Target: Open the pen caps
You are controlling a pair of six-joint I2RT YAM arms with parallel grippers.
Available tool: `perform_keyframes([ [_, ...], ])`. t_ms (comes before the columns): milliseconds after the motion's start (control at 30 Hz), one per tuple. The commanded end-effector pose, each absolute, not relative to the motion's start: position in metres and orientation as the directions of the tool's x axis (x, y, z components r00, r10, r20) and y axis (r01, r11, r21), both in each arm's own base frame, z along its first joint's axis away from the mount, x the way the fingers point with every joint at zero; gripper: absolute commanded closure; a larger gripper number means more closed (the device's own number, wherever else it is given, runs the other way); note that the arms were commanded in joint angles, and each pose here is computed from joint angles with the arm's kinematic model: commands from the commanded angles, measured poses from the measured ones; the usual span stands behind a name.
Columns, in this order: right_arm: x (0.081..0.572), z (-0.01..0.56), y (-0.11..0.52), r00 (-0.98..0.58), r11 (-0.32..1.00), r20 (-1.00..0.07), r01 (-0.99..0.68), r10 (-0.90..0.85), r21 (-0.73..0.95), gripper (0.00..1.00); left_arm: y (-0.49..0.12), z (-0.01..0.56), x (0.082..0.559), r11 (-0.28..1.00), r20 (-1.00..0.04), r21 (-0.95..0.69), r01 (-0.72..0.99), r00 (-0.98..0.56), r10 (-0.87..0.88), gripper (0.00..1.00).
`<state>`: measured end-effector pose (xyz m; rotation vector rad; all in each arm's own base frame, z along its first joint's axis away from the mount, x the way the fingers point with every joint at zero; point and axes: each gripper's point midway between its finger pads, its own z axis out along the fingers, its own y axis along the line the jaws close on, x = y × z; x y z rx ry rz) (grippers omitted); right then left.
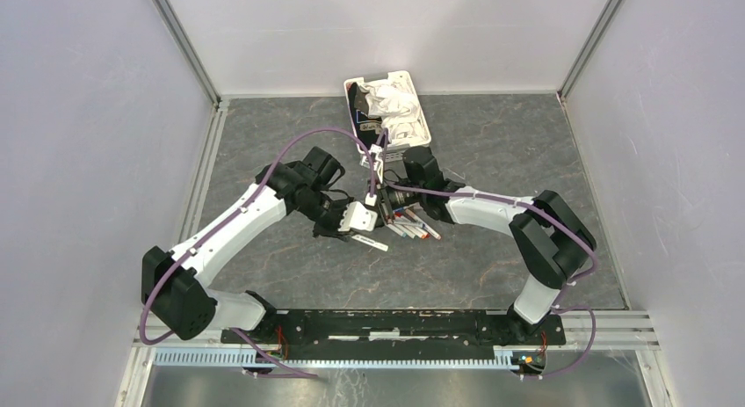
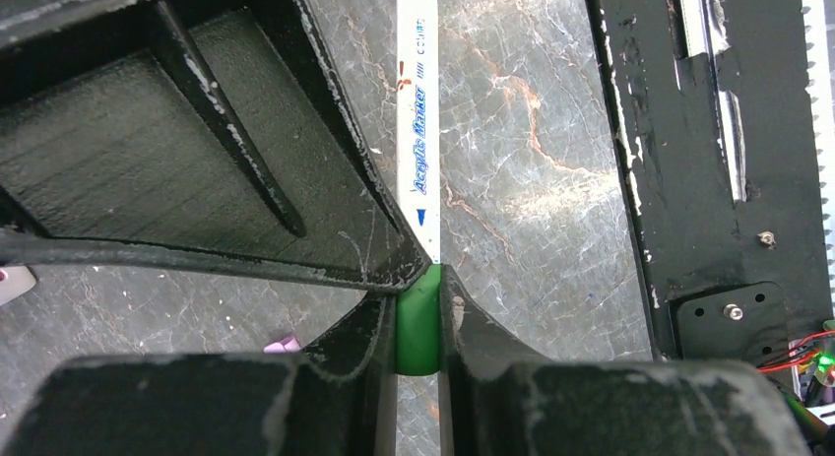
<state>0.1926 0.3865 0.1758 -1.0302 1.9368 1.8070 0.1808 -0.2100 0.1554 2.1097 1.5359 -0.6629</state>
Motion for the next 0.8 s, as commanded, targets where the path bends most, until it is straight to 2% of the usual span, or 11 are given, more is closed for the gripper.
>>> perform_keyframes([
  [0, 0.183, 0.179, 0.384, -0.683, -0.104, -0.671, -0.674, -0.287, 0.731, 0.68, -0.216, 0.176, 0.186, -0.286, -0.635, 0.142, 0.948, 0.309, 0.708, 0.98],
  [100, 0.175, 0.173, 0.378, -0.677, -0.105, -0.672, -0.677, -0.301, 0.728, 0.58, -0.217, 0.176, 0.188, -0.285, -0.63, 0.149, 0.947, 0.313, 0.711, 0.98],
  [233, 0.173, 0.173, 0.376, -0.672, -0.111, -0.676, -0.679, -0.304, 0.725, 0.56, -0.218, 0.176, 0.189, -0.288, -0.632, 0.148, 0.946, 0.315, 0.708, 0.98],
  [333, 0.176, 0.177, 0.38, -0.668, -0.111, -0.682, -0.686, -0.298, 0.719, 0.66, -0.218, 0.177, 0.188, -0.287, -0.636, 0.145, 0.947, 0.311, 0.706, 0.98],
  [500, 0.184, 0.183, 0.386, -0.669, -0.111, -0.686, -0.688, -0.285, 0.717, 1.0, -0.216, 0.172, 0.186, -0.293, -0.629, 0.135, 0.947, 0.31, 0.713, 0.98],
  [633, 0.18, 0.163, 0.373, -0.671, -0.051, -0.667, -0.691, -0.324, 0.721, 1.0, -0.2, 0.157, 0.199, -0.292, -0.557, 0.175, 0.94, 0.339, 0.758, 0.98],
  [767, 0.176, 0.131, 0.341, -0.679, 0.064, -0.629, -0.697, -0.378, 0.714, 1.0, -0.163, 0.15, 0.236, -0.23, -0.502, 0.227, 0.946, 0.316, 0.805, 0.98],
])
